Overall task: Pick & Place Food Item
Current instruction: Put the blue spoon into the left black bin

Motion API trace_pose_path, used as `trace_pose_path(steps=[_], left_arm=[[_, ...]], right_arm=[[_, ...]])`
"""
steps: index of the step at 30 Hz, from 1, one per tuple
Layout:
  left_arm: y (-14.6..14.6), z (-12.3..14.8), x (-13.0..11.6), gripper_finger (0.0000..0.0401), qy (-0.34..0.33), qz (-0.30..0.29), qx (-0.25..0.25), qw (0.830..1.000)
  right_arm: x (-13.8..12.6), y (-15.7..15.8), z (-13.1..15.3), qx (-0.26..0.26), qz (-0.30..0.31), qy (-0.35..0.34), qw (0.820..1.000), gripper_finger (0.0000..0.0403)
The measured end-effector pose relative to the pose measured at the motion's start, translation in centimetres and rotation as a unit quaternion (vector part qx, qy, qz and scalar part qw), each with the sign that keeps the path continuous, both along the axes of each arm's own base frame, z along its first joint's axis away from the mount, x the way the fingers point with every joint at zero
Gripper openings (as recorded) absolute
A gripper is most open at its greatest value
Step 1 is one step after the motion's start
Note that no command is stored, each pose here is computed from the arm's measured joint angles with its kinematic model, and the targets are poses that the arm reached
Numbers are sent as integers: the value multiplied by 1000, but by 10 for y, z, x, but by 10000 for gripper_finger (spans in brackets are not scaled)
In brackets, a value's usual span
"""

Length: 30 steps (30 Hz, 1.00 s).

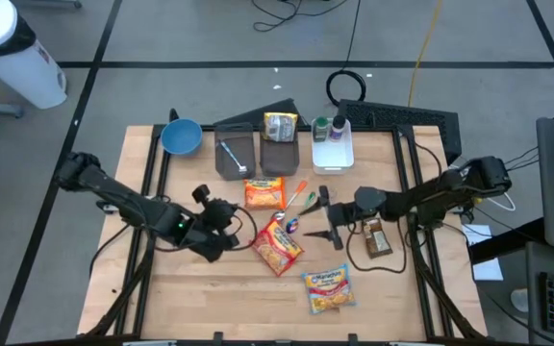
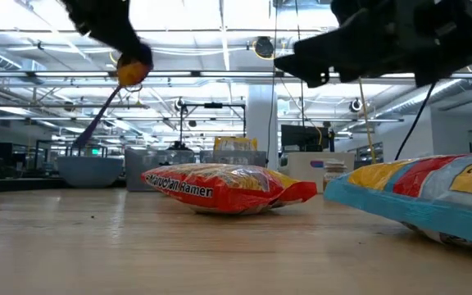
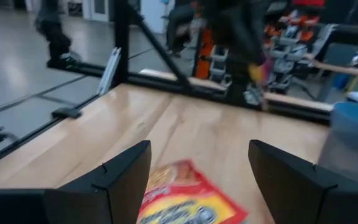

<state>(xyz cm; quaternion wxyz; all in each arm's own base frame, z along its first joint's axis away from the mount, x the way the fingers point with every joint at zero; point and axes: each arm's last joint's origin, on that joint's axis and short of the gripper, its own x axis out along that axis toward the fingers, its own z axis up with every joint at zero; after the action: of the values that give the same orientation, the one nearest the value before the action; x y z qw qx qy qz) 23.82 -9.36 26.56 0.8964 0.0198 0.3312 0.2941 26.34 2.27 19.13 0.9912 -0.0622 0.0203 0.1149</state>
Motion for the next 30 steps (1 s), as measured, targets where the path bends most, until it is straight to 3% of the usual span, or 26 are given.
trace_pose_path(steps=[4,11,20,30], left_arm=[[5,-16,-12,6,-47,-10,-19,999],[15,-24,-30,6,-145,-107,-40,983],[30,-35,-39,6,-287,-210,-56,933],[38,-30,-35,6,-328,-274,-61,902]], right_arm=[[6,-10,6,3,-18,-8,1000,265],[36,-16,-3,11,20,15,1000,265],[83,-18,-27,35,27,-4,999,265],[124,-12,-30,59,60,-41,996,265]])
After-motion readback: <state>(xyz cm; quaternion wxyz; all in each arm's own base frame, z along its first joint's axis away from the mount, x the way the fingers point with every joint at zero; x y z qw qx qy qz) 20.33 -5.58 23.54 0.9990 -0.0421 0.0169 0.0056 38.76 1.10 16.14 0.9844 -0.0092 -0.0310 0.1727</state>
